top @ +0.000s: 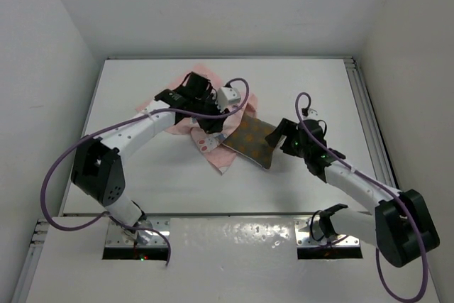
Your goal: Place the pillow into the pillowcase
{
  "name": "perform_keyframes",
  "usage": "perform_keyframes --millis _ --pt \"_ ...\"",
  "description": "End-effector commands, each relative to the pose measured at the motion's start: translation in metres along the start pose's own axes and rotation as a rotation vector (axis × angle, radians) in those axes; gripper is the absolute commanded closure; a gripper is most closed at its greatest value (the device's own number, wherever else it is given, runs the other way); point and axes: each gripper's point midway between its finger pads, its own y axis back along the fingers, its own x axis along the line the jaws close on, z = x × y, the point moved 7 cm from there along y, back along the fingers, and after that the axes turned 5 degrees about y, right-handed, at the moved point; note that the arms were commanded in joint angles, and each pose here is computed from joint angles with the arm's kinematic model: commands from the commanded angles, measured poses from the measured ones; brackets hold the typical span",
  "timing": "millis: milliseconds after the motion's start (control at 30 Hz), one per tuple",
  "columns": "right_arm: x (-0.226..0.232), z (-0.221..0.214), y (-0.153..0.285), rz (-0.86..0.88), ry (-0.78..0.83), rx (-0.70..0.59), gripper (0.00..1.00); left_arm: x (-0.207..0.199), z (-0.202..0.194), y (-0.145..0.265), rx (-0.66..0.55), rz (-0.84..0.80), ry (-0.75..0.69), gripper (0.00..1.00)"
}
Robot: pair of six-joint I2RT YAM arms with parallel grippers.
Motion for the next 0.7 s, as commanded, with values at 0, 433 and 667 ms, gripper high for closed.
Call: perform_keyframes --millis 0,433,667 --pt "-0.006 0.001 0.004 -0.01 0.047 0.017 0.18 -0.008 0.0 0.002 0.01 0.02 -0.111 0.67" --pt "0.006 0.0 -0.022 0.043 0.013 0.1 0.08 -0.022 -0.079 -0.035 0.134 0.191 -0.153 0.29" --pt "0.024 -0.007 -0.044 0.134 -0.102 0.135 0.2 -0.029 -0.088 -0.068 0.114 0.202 -0.264 0.28"
